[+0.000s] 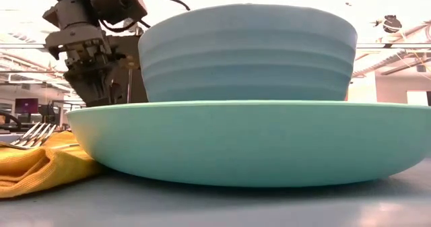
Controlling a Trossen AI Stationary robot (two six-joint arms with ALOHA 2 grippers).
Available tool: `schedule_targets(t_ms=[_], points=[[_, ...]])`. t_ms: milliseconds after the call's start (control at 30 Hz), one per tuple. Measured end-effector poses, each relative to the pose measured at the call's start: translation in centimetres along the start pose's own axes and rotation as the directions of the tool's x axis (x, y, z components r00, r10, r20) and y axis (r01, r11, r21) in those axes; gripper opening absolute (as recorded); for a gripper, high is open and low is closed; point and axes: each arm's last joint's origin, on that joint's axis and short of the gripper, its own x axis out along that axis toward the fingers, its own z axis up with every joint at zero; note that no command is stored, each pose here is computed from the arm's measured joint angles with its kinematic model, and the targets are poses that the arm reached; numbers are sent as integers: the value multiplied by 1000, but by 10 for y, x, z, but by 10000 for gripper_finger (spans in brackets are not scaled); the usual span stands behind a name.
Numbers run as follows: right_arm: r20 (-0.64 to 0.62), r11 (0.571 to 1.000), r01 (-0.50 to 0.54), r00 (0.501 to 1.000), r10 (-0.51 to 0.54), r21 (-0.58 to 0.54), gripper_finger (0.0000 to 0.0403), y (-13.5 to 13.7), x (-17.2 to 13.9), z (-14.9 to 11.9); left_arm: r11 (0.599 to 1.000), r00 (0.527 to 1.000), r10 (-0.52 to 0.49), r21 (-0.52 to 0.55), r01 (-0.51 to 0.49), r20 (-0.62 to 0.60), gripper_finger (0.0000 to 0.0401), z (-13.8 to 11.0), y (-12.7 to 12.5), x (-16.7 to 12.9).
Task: Set up tray
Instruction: Adjust the spoon on the napkin
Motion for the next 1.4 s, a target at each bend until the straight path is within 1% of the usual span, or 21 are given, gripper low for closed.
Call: schedule_targets(t_ms=[100, 400, 633, 1033, 1200, 1300, 1400], points=[[0, 1000, 0, 1000, 0, 0, 0, 0, 0, 0, 1000, 1000, -13, 4, 13, 25, 147, 3, -1, 0], [-3, 1000, 1, 1000, -1, -1, 0, 0, 0, 0, 1000, 1000, -3, 0, 3, 2, 147, 1, 0, 3], [-2, 1000, 1, 1000, -1, 0, 0, 0, 0, 0, 1000, 1000, -26, 3, 26, 7, 147, 3, -1, 8], [-4, 1000, 1, 1000, -1, -1, 0, 0, 0, 0, 1000, 1000, -15, -2, 15, -23, 147, 1, 1, 15], [-6, 1000, 1, 1000, -1, -2, 0, 0, 0, -1, 1000, 1000, -17, -1, 17, -17, 147, 2, 0, 15], [-6, 1000, 1, 1000, -1, -2, 0, 0, 0, -1, 1000, 1000, -17, 0, 17, -18, 136, 2, 0, 15], [-6, 1000, 1, 1000, -1, -2, 0, 0, 0, -1, 1000, 1000, -17, 1, 17, -18, 104, 2, 0, 15]])
